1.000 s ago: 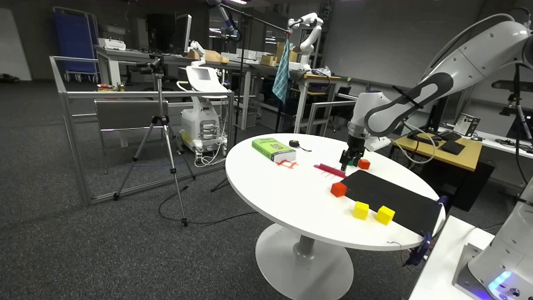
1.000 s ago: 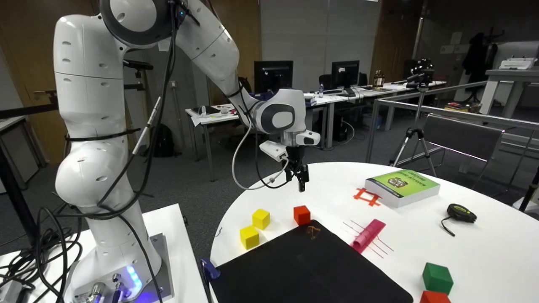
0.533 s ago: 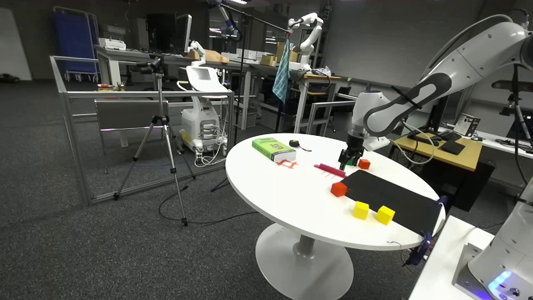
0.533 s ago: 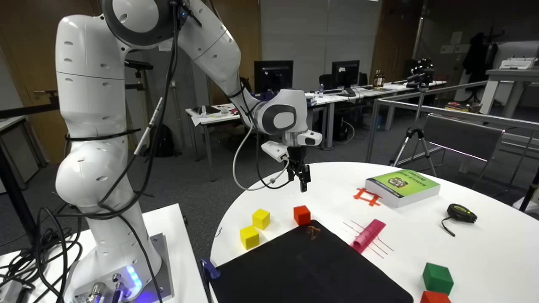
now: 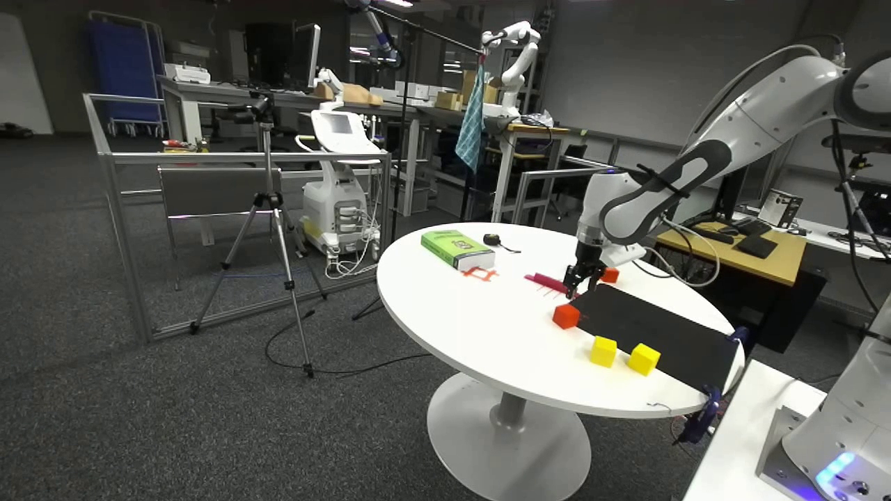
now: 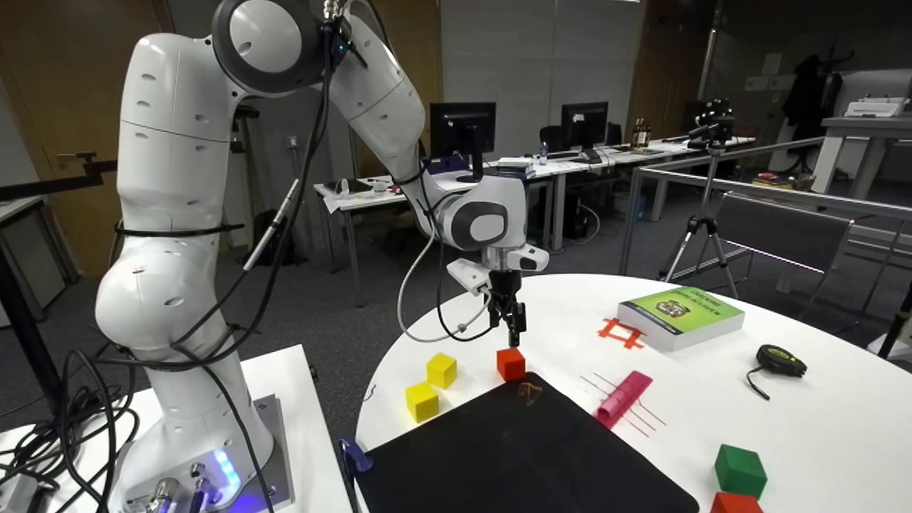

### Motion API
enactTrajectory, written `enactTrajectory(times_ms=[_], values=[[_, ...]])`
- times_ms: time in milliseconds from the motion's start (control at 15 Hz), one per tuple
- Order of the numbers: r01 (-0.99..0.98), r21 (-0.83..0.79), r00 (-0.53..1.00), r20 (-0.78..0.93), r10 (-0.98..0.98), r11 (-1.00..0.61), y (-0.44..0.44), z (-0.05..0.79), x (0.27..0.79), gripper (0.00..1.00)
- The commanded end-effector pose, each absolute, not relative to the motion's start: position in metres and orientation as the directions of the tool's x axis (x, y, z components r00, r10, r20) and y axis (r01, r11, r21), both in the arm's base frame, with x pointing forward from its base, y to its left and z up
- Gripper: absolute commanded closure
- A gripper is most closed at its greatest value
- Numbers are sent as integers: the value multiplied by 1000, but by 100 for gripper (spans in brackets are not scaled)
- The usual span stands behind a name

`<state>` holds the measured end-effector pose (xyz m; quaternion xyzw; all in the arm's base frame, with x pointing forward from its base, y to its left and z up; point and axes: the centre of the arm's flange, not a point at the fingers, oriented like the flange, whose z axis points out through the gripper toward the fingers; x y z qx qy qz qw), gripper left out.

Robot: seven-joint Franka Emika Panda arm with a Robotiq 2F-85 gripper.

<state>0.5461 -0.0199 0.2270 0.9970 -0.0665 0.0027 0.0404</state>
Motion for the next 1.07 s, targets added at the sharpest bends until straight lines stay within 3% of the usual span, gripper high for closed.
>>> enactTrajectory(times_ms=[0,400,1000], values=[[-155,100,986,82,-148,-983,-3,209,563,0],[-222,121,960,201,-195,-967,13,187,569,0],[-255,134,965,105,-242,-958,1,165,568,0]])
